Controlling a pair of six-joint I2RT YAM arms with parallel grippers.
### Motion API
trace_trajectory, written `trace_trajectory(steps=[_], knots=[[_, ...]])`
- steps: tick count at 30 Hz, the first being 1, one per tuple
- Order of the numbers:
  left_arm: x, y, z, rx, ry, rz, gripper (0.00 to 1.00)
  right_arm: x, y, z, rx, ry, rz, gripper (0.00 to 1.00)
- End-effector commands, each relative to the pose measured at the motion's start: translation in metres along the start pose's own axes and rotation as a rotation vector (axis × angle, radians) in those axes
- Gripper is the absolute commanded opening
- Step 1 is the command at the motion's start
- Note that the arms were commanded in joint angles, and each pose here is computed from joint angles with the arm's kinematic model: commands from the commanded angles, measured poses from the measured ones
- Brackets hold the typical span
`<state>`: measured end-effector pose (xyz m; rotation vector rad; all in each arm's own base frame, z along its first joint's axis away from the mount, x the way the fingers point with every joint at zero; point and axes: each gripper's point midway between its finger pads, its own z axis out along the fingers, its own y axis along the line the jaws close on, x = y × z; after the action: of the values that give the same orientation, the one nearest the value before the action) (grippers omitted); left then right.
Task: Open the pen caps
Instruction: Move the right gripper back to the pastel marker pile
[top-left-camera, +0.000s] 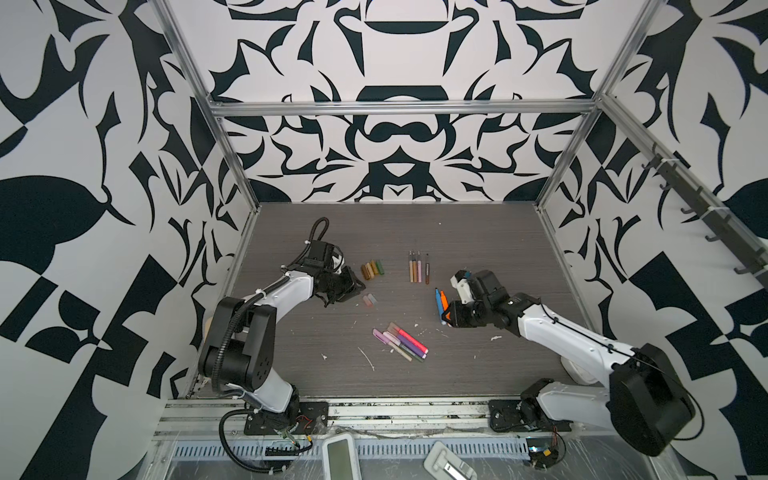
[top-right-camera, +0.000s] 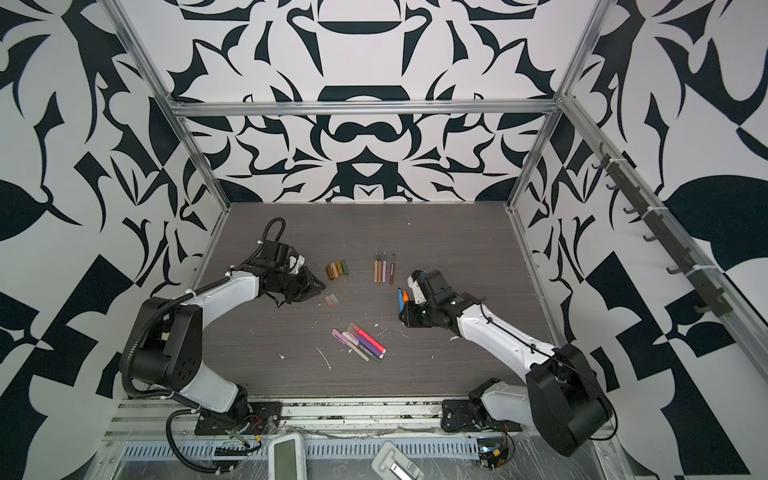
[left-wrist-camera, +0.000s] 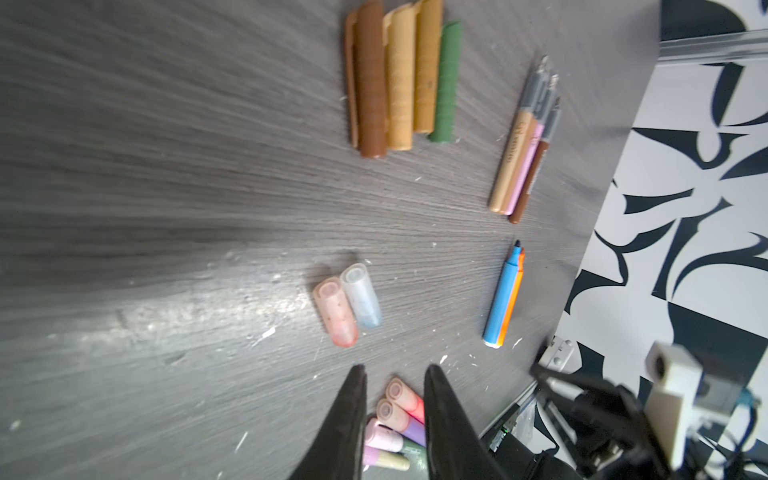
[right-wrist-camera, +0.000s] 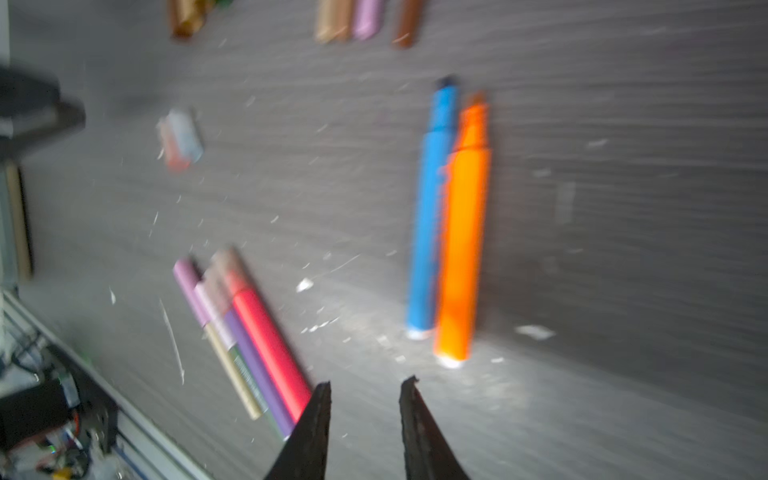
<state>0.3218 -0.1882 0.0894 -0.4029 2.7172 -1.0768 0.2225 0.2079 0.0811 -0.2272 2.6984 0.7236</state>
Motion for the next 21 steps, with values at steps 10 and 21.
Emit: trace_trajectory(steps=[10, 21], knots=[[0.03, -0.018, -0.01, -0.003, -0.038, 0.081, 0.27, 0.046, 0.074, 0.036, 0.076, 0.108, -0.251, 0.29], [0.037, -0.007, -0.005, -0.007, -0.027, 0.075, 0.28, 0.065, 0.09, 0.06, 0.076, 0.169, -0.298, 0.27]])
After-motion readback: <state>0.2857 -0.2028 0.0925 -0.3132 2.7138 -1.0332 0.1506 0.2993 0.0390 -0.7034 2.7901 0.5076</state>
